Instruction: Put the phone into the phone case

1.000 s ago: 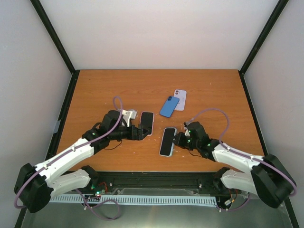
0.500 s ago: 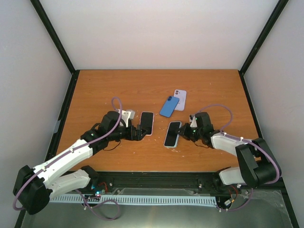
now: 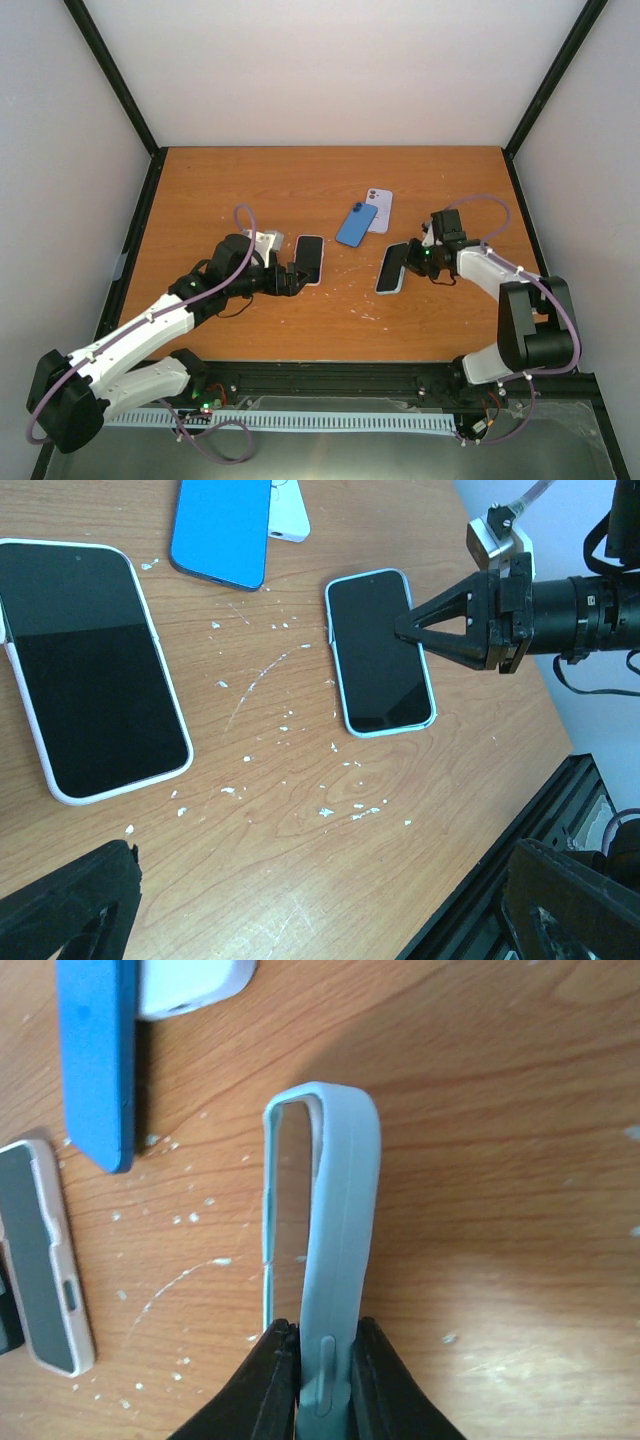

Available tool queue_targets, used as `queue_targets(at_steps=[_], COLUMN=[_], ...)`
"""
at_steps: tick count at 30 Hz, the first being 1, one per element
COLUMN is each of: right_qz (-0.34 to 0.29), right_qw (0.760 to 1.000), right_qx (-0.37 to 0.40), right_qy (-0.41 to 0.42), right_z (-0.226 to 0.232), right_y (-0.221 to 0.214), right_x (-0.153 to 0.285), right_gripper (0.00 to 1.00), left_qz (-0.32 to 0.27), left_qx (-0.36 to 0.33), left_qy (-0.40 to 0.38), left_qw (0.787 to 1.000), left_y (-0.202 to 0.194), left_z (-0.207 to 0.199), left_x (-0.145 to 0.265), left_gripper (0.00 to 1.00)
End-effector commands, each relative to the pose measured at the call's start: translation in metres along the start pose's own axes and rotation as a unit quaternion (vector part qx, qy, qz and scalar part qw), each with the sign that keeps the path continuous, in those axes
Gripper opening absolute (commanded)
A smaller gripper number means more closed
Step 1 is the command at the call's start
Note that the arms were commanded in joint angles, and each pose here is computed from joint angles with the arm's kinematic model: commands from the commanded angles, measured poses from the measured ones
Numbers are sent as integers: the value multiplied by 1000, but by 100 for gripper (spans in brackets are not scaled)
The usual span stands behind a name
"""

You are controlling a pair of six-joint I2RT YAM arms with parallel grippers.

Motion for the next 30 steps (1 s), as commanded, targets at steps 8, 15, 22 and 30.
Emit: queue_targets(at_steps=[8, 15, 22, 30], right_qz=[-23, -65, -107, -105], right_qw=[986, 987, 994, 984], right_qx=[10, 11, -10, -51], right_qy=[-163, -146, 1, 137], right_z=[-47, -28, 21, 50], right_y=[32, 58, 67, 56], right_x=[-2, 14, 7, -32], right_gripper=[27, 52, 55, 49], left_qz=[-20, -42, -58, -51], left_qx=[-14, -12, -1, 11], left_qy=[12, 31, 49, 41], left_qw=[1000, 999, 997, 998], left_y=[7, 8, 7, 1], left_z=[-2, 1, 7, 10], left_x=[7, 14, 17, 16], left_gripper=[100, 99, 99, 99])
Point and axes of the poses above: each gripper's point midway between its finger pads, its own x axis back along the fingers, its own z axis along the line the jaws close on, y = z × x, the point moved 7 cm from there along x, back along the fingers, and after that the axes turned 6 degrees about x, right-handed, at the moved point
